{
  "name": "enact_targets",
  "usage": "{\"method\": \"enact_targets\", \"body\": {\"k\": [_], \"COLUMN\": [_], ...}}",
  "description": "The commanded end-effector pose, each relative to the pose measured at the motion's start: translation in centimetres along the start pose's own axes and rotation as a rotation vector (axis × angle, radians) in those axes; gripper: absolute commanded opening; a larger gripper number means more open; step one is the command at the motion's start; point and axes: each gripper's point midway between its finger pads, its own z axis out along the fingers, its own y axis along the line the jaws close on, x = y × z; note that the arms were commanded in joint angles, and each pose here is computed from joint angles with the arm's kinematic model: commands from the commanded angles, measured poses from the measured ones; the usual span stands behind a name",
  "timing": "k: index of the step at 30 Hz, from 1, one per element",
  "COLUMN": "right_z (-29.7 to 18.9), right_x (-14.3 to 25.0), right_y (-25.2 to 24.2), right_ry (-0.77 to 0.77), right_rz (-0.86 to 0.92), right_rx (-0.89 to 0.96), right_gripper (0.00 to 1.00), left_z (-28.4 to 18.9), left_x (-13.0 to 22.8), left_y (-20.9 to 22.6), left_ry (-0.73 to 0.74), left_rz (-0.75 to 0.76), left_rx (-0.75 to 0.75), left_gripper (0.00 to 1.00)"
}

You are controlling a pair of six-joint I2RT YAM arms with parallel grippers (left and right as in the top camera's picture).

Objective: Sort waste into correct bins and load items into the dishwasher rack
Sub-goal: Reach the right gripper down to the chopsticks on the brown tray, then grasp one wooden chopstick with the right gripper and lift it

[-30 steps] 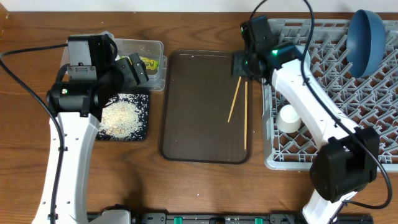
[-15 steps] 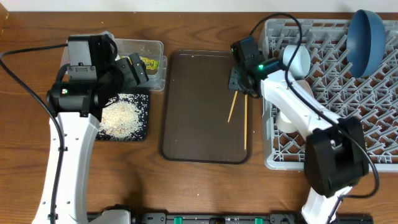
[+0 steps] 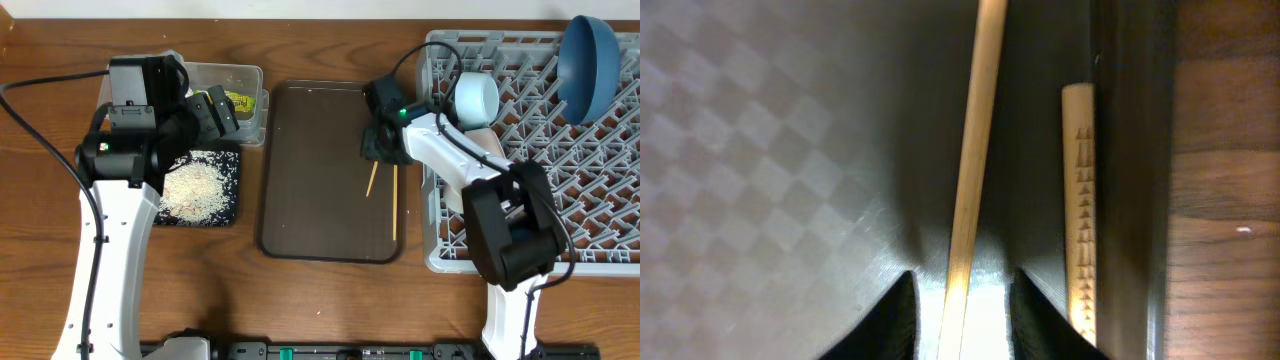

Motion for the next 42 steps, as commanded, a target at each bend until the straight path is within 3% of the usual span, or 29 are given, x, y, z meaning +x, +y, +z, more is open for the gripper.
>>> {"method": "enact_targets", "body": {"k": [1, 5, 10, 13, 27, 35, 42], "right_z": [1.7, 1.7, 1.4, 0.6, -9.3, -15.1, -21.2], "right_x": [2.2, 2.7, 3.7, 3.7, -2.1, -5.3, -8.8], "right_y": [0.8, 1.0, 0.9, 2.0, 3.7, -1.0, -9.5], "right_ry": [0.071, 0.093, 0.143, 0.166, 0.107, 0.079, -0.024], "right_rz": [-0.014, -0.016, -0.028, -0.157, -0.365, -0.416, -0.324], "right_rx": [-0.007, -0.014, -0.016, -0.073, -0.071, 0.018, 0.06], "right_gripper": [0.15, 0.01, 0.01, 0.01, 0.01, 0.01, 0.01], "left_z": [0.1, 0.1, 0.1, 0.1, 0.1, 0.1, 0.1], "left_x": [-0.1, 0.0, -0.1, -0.1, -0.1, -0.1, -0.1], "left_y": [0.2, 0.2, 0.2, 0.2, 0.2, 0.2, 0.2], "left_ry": [0.001, 0.001, 0.0, 0.001, 0.001, 0.0, 0.001], "left_rz": [-0.002, -0.002, -0.002, -0.002, -0.002, -0.002, -0.002], "left_rx": [-0.008, -0.008, -0.009, -0.008, -0.008, -0.009, -0.008], "left_gripper": [0.94, 0.94, 0.95, 0.94, 0.95, 0.95, 0.95]}}
